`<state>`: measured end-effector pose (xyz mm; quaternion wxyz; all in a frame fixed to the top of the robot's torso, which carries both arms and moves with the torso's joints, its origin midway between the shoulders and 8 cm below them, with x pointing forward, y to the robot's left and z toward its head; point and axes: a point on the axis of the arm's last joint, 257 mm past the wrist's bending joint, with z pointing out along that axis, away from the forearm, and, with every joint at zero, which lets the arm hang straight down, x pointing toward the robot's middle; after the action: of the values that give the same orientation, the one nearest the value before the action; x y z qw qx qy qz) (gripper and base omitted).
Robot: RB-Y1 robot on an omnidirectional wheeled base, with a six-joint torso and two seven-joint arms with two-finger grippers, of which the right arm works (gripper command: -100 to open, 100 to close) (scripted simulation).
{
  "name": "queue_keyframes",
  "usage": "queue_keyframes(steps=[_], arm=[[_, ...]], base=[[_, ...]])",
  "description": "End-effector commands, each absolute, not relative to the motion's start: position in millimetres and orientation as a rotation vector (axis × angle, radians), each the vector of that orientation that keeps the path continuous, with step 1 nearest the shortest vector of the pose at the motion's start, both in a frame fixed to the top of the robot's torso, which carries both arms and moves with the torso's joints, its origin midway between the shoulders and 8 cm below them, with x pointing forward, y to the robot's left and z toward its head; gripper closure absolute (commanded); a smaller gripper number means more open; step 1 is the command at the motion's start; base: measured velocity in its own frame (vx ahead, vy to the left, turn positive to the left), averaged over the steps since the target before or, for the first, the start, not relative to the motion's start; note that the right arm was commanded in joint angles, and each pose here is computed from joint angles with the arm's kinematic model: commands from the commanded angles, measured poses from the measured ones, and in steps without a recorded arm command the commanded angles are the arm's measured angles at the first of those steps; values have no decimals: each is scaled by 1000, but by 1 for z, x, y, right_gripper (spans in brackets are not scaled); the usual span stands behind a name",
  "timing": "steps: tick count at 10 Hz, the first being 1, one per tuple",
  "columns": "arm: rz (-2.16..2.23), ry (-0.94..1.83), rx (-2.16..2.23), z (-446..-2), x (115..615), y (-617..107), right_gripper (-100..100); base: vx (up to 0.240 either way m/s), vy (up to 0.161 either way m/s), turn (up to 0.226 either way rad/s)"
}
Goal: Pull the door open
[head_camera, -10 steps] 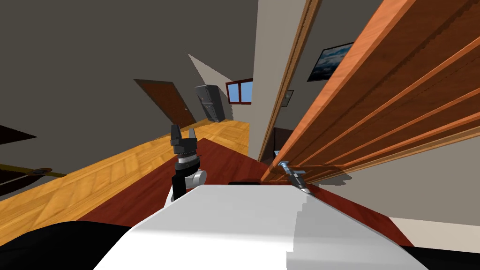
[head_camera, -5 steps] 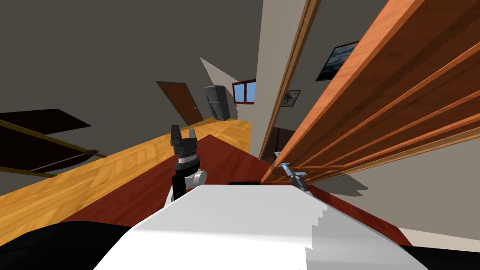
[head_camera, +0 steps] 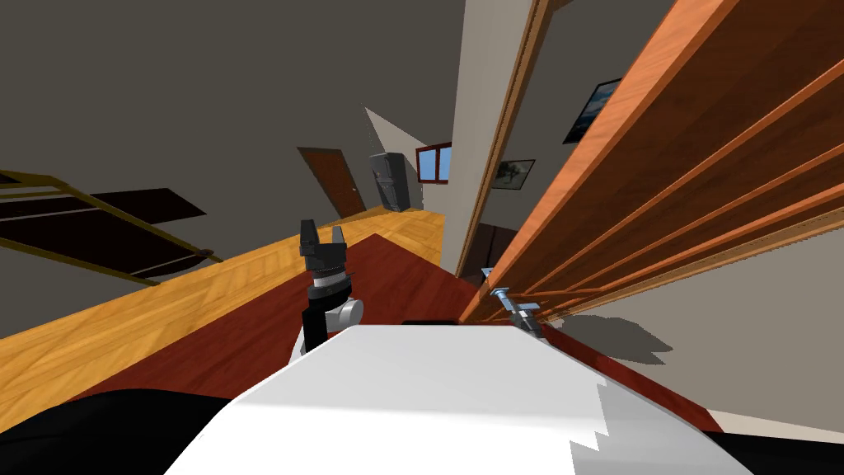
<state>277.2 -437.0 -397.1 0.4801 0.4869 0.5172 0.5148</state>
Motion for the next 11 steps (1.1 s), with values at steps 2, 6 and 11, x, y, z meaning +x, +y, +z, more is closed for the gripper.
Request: queue_keyframes(steps=[2,6,11], arm=[[1246,1254,1187,-399,295,-435,100],[1234,1242,1189,-400,322,-429,100],[1223,1230,1193,-400,354,-421,100]], base=[[-226,-57,159],[-204,-70,118],[-197,-63,126]])
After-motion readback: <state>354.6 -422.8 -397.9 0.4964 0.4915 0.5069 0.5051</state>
